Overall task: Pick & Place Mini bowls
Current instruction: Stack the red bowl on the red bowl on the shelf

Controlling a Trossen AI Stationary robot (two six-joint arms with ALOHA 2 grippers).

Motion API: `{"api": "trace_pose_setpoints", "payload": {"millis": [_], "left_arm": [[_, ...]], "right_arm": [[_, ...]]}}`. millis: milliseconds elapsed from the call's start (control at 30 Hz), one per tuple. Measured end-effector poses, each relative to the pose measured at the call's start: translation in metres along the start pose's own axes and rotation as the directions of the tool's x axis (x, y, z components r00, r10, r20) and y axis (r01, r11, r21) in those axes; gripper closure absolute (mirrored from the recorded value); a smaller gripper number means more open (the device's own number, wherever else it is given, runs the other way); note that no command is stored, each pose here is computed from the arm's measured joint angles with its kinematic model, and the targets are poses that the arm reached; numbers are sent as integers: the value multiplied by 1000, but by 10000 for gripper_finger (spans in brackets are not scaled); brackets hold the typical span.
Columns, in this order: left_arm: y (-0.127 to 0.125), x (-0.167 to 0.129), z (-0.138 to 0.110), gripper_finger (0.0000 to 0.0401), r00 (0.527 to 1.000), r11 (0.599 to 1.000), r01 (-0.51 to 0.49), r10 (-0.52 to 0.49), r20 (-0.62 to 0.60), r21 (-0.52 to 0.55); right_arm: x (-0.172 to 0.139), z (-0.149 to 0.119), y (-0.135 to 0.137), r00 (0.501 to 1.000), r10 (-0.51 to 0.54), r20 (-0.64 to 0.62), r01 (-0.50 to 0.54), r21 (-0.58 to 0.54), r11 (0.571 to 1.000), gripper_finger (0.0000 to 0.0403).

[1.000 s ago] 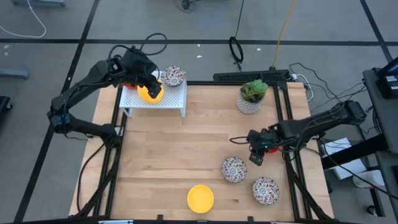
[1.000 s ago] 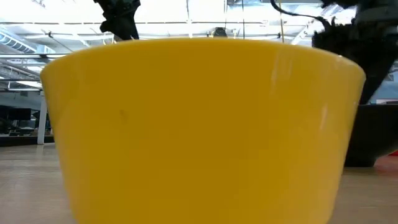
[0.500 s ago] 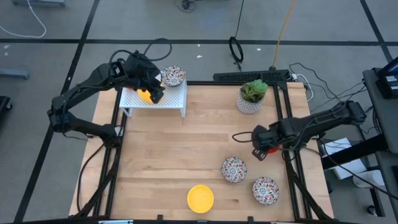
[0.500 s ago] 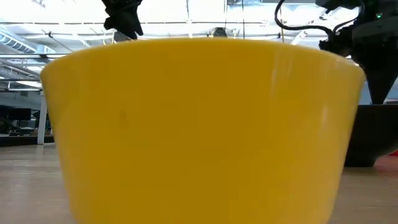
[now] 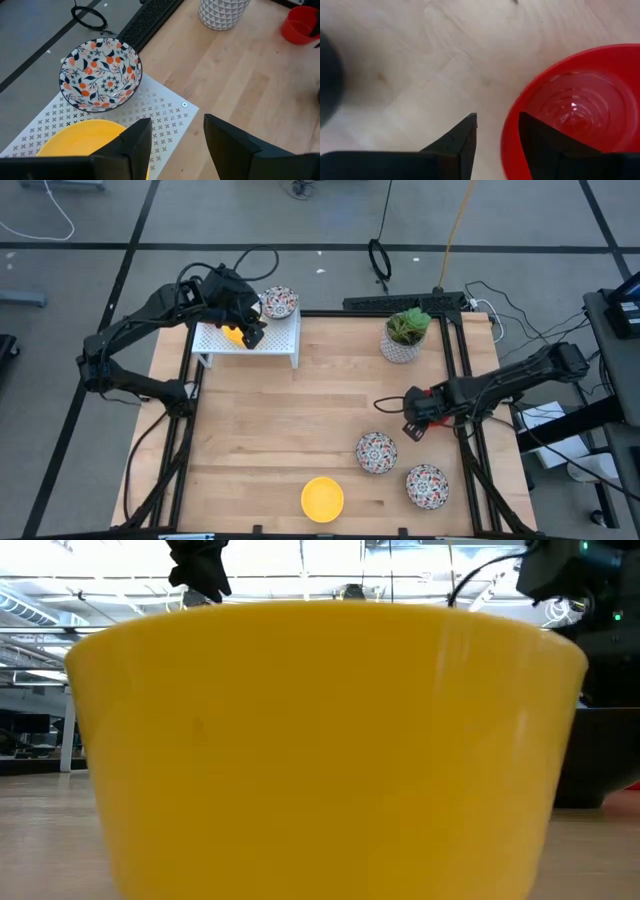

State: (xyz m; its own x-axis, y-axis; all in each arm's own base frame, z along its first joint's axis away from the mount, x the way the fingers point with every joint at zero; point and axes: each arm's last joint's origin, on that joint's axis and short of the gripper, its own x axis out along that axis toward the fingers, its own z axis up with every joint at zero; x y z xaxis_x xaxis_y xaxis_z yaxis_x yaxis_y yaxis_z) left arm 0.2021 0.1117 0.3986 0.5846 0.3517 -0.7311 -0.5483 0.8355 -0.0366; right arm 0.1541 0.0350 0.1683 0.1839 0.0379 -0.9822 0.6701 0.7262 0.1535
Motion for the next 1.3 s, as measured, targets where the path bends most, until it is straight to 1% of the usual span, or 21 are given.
{"api": "trace_pose_setpoints", "payload": {"millis": [67,167,267,333,467,533,633,733,800,900,1033,1133,1200,1300], "left_arm": [[0,0,0,217,1000,1000,0,0,0,0],[0,0,0,217,1000,1000,0,0,0,0],[0,0,0,217,1000,1000,0,0,0,0],[0,0,0,217,1000,1000,0,0,0,0],[0,0,0,217,1000,1000,-1,1,0,0],[0,0,0,217,1000,1000,-1,1,0,2],[0,0,0,217,1000,1000,0,0,4,9],[0,0,0,217,1000,1000,0,0,5,9],[0,0,0,217,1000,1000,0,0,5,6],[0,0,1,217,1000,1000,0,0,7,-10],[-1,0,1,217,1000,1000,4,-4,7,-30],[-4,0,0,217,1000,1000,12,-11,6,-23],[-6,0,0,217,1000,1000,19,-19,6,-16],[-9,0,0,217,1000,1000,27,-27,5,-6]], "right_arm": [[7,-1,-2,1000,4,9,-4,-27,1000,270],[13,-2,-5,998,-19,62,24,-76,997,272],[14,0,-5,996,-13,90,24,-121,992,289],[13,2,-2,992,10,126,9,-154,988,314],[12,8,5,978,75,196,-29,-231,972,385],[11,13,10,958,111,263,-36,-272,962,393],[7,22,17,915,179,361,-56,-326,944,389],[2,36,25,851,281,443,-99,-391,915,395],[1,47,28,809,316,495,-99,-415,904,400],[6,64,31,770,358,529,-103,-450,887,399],[19,89,37,767,369,525,-83,-490,868,399],[27,111,48,775,348,528,-28,-521,853,399],[33,125,59,784,338,521,11,-555,832,399],[40,147,78,786,375,492,18,-624,781,399]]}}
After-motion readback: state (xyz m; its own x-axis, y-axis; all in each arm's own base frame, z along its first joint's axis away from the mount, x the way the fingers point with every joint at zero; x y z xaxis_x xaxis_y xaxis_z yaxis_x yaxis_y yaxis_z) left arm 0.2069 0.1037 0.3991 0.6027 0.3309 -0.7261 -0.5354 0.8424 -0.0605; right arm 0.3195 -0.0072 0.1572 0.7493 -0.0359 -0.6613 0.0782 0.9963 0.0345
